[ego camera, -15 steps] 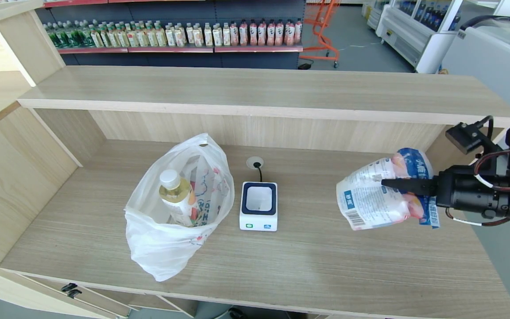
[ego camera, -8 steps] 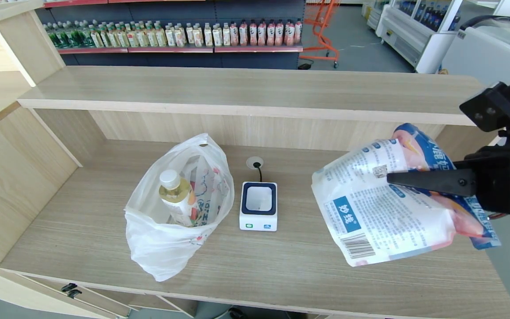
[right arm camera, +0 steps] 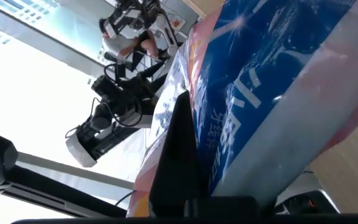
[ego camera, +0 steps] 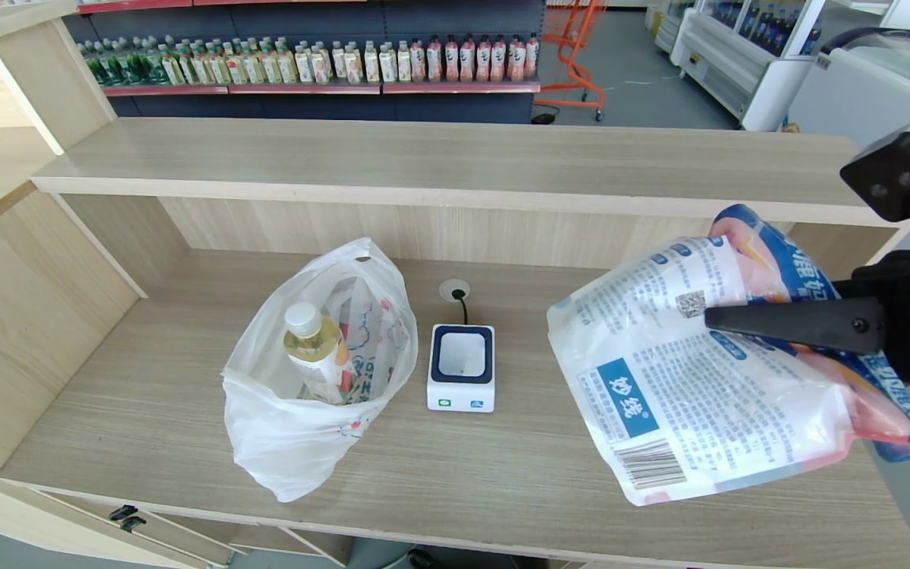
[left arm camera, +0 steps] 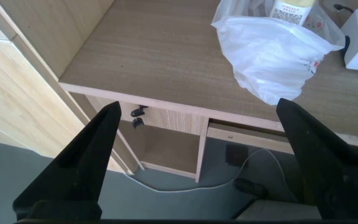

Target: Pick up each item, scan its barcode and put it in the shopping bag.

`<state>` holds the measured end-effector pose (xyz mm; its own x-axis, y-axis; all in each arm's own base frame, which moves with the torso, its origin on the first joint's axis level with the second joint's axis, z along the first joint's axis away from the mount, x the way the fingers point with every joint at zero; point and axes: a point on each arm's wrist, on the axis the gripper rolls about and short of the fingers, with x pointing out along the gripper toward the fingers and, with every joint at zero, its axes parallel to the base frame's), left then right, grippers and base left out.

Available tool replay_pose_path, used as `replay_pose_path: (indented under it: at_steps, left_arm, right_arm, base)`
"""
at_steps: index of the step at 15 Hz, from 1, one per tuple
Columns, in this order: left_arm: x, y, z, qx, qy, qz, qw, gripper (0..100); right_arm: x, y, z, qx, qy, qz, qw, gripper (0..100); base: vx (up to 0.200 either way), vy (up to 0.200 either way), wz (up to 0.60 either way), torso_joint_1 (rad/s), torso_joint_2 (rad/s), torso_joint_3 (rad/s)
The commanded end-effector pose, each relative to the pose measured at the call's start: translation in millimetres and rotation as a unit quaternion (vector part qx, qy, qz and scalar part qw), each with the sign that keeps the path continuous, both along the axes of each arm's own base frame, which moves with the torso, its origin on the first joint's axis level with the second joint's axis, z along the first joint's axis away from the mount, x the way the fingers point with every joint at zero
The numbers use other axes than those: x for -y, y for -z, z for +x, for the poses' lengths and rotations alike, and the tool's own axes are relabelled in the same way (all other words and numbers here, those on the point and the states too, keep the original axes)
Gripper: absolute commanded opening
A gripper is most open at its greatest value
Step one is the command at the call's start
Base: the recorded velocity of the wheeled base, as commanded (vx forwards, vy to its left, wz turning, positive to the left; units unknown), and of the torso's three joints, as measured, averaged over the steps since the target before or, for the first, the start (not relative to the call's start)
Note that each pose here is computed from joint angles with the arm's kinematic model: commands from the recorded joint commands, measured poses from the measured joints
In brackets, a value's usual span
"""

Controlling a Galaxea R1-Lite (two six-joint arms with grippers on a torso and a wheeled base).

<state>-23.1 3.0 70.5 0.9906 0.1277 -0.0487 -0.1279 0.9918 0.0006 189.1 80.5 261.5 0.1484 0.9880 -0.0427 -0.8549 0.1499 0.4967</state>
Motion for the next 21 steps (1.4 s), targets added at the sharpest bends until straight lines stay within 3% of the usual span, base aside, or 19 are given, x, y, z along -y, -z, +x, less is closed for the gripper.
replay_pose_path:
  at_steps: [1,18,20,21]
  left_arm:
    - [0.0,0.0,0.1,-0.001,0.0,0.0,1.0,100]
    - [0.0,0.0,0.1,-0.001,0.0,0.0,1.0,100]
    - [0.0,0.0,0.0,0.0,0.0,0.0,1.0,100]
    - [0.0,0.0,0.1,-0.001,0.0,0.0,1.0,100]
  right_arm:
    - [-0.1,0.0,-0.6,0.0,0.0,0.0,1.0,0]
    - [-3.3,0.1,5.1,0.002,-0.004,-0.001,1.0,0]
    - [-4.7,3.7,4.9,0.028,0.002,-0.009,1.0,0]
    - [-3.7,14.7,8.6,0.108,0.018,-0.036,0.993,0]
  base:
    - [0.0,0.0,0.0,0.0,0.0,0.0]
    - [0.0,0.0,0.0,0.0,0.0,0.0]
    - [0.0,0.0,0.0,0.0,0.0,0.0]
    - [0.0,0.0,0.0,0.0,0.0,0.0]
